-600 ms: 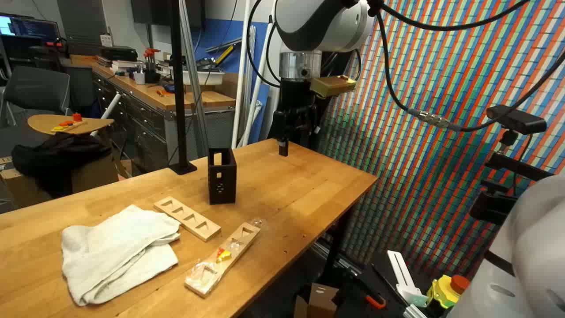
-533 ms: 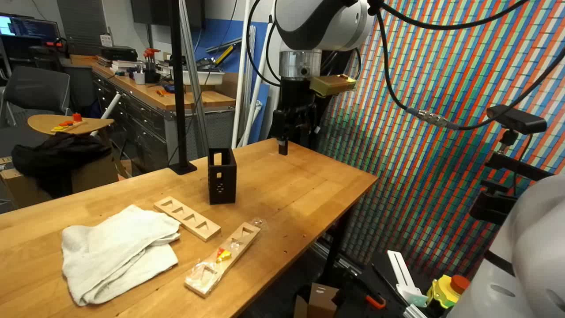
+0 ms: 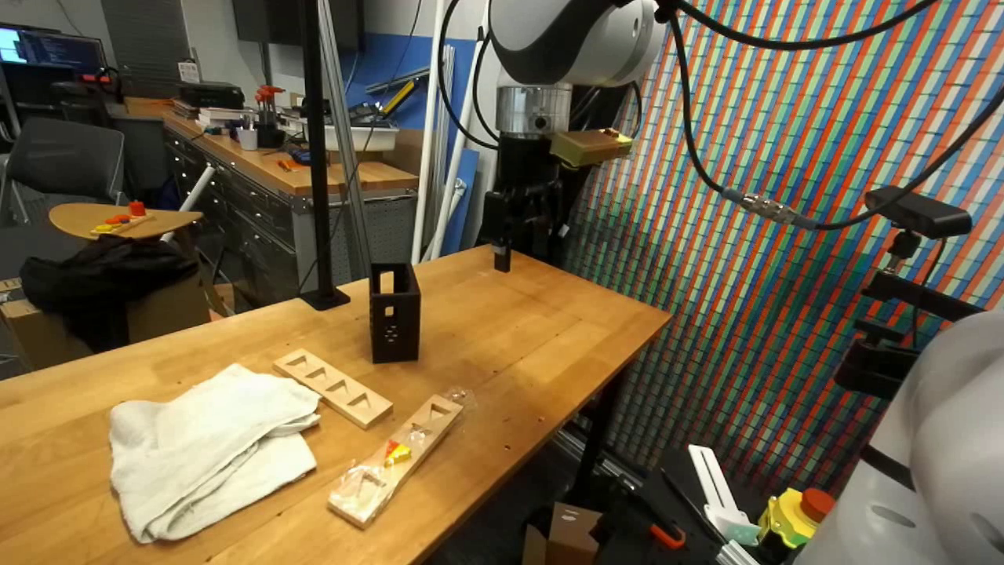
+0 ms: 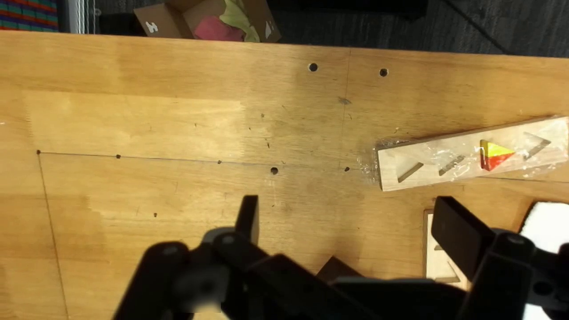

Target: Stuff the towel into the box

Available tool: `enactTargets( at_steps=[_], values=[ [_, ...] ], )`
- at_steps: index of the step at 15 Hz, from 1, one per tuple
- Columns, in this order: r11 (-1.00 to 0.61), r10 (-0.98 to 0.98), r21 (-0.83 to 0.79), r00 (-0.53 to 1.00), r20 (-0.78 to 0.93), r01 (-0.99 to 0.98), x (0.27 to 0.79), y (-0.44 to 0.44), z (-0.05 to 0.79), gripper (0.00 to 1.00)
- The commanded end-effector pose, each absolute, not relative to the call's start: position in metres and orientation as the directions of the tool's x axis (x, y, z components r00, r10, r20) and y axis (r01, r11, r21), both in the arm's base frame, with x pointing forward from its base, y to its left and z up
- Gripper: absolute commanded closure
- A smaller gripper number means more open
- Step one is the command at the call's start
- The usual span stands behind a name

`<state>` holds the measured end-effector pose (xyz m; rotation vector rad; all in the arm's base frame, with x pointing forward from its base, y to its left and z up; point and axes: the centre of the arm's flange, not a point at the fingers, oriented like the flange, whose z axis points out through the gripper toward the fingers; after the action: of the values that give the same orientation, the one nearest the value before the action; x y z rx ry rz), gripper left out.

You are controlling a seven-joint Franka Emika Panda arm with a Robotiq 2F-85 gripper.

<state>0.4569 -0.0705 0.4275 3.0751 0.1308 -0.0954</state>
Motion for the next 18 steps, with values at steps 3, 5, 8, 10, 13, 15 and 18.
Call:
enactTargets(
  at_steps=[3,5,8,10,13,15,18],
  values=[
    [-0.993,0.09,0.074,0.992,-0.091,0.097,0.467,-0.063,0.425,0.0],
    [-0.991,0.099,0.082,0.99,-0.104,0.107,0.474,-0.055,0.422,0.0],
    [-0.984,0.133,0.101,0.985,-0.11,0.144,0.491,-0.032,0.419,0.0],
    [-0.981,0.151,0.111,0.983,-0.101,0.162,0.502,-0.013,0.419,0.0],
    [-0.976,0.168,0.123,0.982,-0.086,0.178,0.529,0.024,0.421,0.0],
    [-0.97,0.196,0.132,0.978,-0.071,0.204,0.551,0.049,0.422,0.0],
    [-0.96,0.237,0.146,0.971,-0.033,0.239,0.585,0.086,0.425,0.0]
  ],
)
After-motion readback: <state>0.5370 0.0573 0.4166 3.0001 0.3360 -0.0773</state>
